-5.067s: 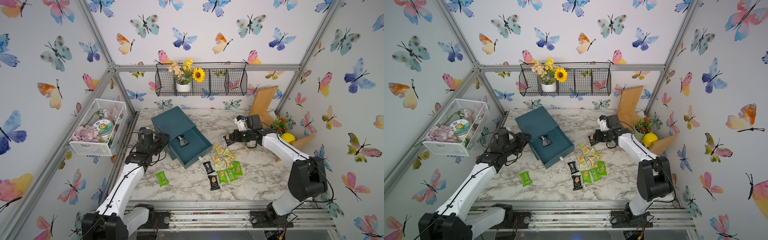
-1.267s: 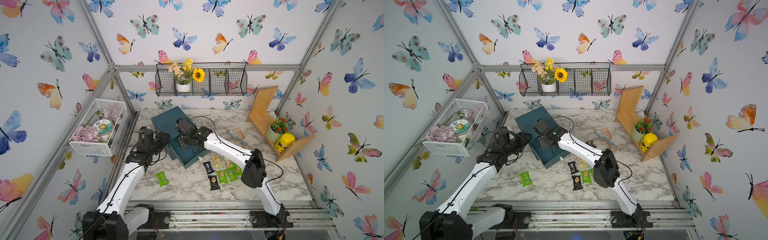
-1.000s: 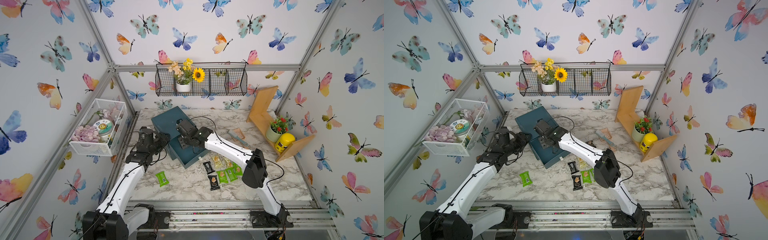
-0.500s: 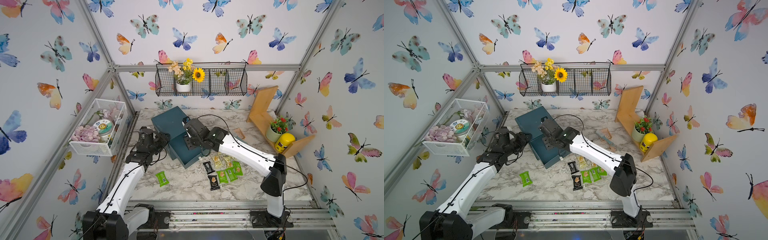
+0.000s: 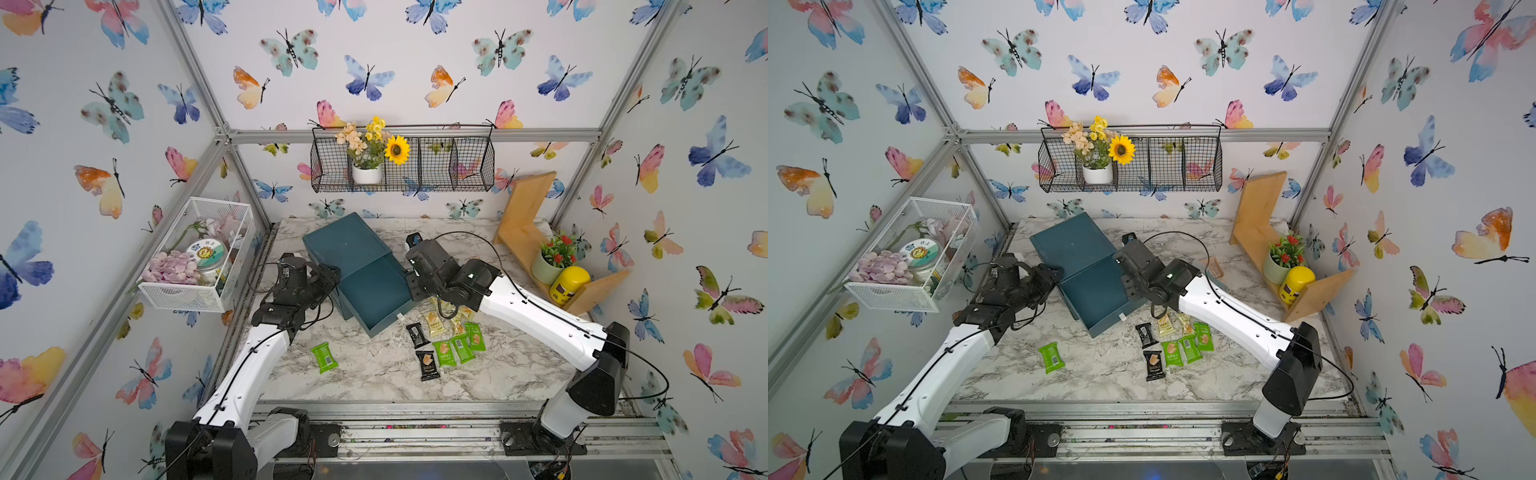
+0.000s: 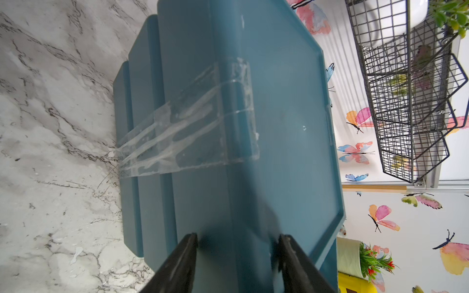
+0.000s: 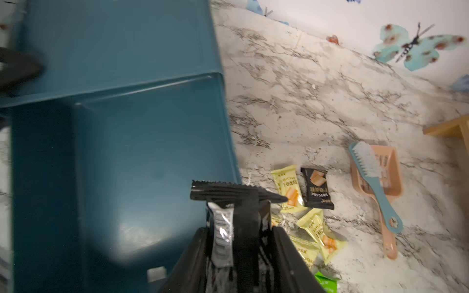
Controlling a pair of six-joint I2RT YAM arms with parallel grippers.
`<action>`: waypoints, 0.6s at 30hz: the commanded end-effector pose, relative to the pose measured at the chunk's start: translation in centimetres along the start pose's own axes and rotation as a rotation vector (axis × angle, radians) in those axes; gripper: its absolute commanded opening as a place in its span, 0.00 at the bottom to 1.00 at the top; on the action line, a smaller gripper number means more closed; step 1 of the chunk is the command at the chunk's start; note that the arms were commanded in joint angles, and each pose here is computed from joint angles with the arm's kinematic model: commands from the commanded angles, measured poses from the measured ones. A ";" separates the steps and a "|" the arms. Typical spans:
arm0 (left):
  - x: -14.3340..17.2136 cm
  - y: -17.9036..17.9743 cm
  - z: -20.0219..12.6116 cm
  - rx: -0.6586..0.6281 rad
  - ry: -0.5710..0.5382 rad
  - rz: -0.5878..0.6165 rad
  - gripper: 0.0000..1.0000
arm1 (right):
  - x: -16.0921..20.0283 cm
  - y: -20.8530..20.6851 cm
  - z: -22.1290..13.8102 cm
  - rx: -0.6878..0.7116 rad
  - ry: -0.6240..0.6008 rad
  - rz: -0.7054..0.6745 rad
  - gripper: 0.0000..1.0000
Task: Take the cookies out of the drawer
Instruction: Pick up the cookie from the drawer, then place the cookie at the center of the board.
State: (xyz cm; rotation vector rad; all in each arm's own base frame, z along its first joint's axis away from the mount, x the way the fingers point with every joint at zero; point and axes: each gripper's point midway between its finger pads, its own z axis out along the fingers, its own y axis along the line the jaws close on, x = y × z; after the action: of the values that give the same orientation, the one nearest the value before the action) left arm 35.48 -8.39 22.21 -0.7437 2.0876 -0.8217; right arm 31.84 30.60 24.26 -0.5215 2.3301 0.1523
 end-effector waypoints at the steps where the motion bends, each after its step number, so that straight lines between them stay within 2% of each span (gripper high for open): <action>1: 1.5 2.1 0.4 -0.074 0.068 -0.007 0.55 | 1.3 -4.5 0.7 0.065 0.031 0.045 0.29; 5: 1.5 2.1 0.4 -0.072 0.067 -0.010 0.55 | 4.3 -10.5 2.6 0.129 0.087 0.120 0.29; 9: 1.7 2.1 0.6 -0.068 0.076 -0.014 0.55 | 7.5 -14.6 5.1 0.162 0.144 0.185 0.30; 14: 1.7 2.0 0.6 -0.068 0.079 -0.010 0.55 | 10.8 -17.4 9.1 0.194 0.230 0.226 0.30; 18: 1.5 2.0 0.4 -0.074 0.070 -0.006 0.55 | 11.6 -17.8 11.8 0.187 0.261 0.189 0.30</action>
State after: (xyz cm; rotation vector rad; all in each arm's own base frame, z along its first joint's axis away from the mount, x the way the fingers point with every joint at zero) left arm 35.56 -8.58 22.20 -0.7377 2.0897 -0.8330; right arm 37.92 12.49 9.55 -0.1713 2.6319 -0.0988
